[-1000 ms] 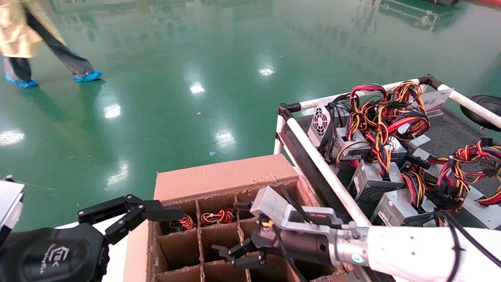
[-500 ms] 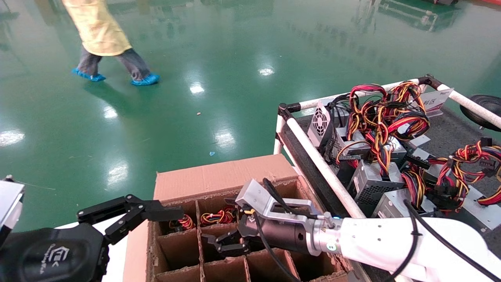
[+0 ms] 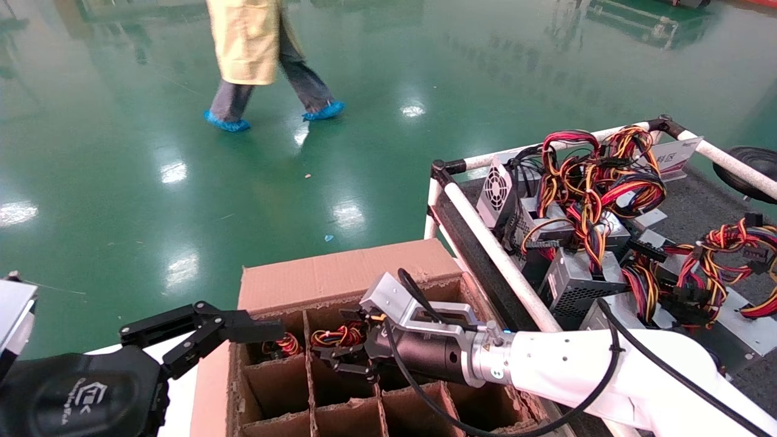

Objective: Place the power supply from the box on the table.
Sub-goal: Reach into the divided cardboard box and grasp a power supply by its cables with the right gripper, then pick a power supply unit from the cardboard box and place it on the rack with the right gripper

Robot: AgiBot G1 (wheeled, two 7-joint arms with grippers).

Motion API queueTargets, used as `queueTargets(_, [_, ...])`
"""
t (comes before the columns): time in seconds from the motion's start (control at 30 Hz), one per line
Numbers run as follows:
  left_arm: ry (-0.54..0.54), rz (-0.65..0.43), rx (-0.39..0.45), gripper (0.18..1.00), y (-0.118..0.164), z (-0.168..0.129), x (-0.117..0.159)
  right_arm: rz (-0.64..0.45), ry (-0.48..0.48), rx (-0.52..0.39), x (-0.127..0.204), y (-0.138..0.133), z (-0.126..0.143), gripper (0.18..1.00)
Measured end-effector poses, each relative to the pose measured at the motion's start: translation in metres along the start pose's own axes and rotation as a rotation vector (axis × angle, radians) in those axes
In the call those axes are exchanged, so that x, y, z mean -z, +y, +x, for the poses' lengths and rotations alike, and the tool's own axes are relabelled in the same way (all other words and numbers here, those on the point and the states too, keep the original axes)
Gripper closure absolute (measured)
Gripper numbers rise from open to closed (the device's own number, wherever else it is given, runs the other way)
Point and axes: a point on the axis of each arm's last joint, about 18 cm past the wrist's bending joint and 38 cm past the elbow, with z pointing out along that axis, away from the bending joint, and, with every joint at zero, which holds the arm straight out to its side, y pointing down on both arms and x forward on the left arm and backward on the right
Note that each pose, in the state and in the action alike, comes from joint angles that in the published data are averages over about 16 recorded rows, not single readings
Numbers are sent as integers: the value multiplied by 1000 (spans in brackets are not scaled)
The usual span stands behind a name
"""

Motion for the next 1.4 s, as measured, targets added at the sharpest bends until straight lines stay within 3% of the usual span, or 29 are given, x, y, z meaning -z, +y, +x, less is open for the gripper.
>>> queueTargets(0.67, [0, 0, 0, 184, 0, 0, 0, -11, -8, -40, 3, 13, 6, 832])
queueTargets(1.03, [0, 0, 0, 184, 0, 0, 0, 28, -17, -92, 12, 1, 13, 921])
queueTargets(1.4, [0, 0, 0, 184, 0, 0, 0, 155, -35, -135, 52, -51, 31, 931])
